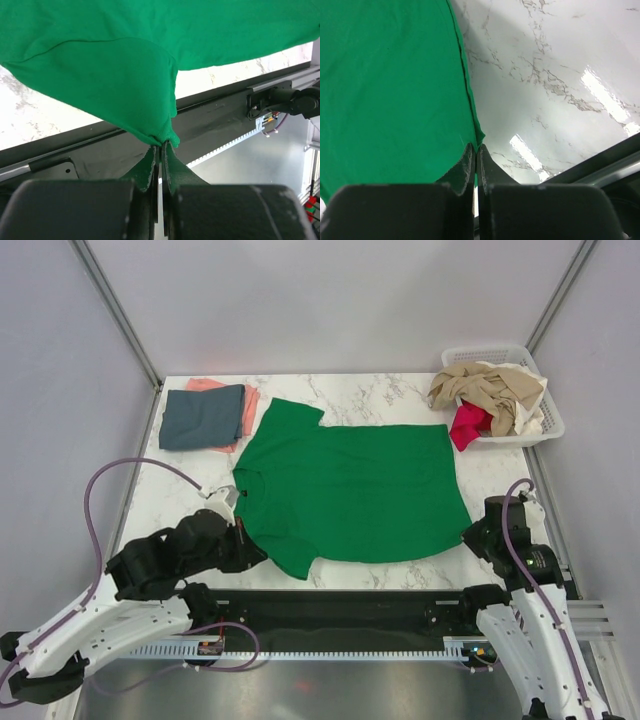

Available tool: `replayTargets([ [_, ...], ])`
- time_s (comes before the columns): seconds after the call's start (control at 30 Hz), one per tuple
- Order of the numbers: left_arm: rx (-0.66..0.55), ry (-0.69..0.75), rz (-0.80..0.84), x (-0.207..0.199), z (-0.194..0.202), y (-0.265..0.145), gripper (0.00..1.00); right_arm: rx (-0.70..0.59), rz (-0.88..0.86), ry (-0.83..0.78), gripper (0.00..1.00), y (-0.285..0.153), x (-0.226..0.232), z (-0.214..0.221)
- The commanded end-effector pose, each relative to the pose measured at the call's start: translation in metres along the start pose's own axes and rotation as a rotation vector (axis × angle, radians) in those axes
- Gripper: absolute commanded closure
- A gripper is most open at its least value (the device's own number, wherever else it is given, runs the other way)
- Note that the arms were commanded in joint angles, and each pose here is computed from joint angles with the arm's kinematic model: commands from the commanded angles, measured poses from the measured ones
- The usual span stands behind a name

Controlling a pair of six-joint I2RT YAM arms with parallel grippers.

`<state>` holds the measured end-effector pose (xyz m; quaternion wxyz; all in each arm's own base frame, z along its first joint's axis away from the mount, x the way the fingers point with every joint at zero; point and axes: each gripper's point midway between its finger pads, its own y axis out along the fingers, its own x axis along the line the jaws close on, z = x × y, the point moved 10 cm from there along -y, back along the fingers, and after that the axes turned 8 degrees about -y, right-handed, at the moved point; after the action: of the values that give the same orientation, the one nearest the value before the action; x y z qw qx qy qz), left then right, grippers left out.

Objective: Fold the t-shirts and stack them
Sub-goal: Fold the tshirt

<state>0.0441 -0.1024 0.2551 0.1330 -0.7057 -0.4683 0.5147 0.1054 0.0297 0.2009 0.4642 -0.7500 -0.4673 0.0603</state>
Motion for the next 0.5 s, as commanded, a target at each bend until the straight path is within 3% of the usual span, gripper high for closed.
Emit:
replayTargets([
  [0.0,-0.026,0.049,-0.034,-0.007,-0.010,-0.007,0.98,-0.011,0.002,-0.029,1.00,-0.007,0.001,-0.005],
  [0.2,-0.013,0.228,-0.121,-0.034,-0.039,0.015,0.98,0.031,-0.038,-0.110,1.00,0.020,0.024,-0.016],
  [0.47,-0.024,0.210,-0.171,-0.027,-0.117,0.060,0.98,0.019,0.007,-0.167,1.00,0.064,0.063,-0.049],
])
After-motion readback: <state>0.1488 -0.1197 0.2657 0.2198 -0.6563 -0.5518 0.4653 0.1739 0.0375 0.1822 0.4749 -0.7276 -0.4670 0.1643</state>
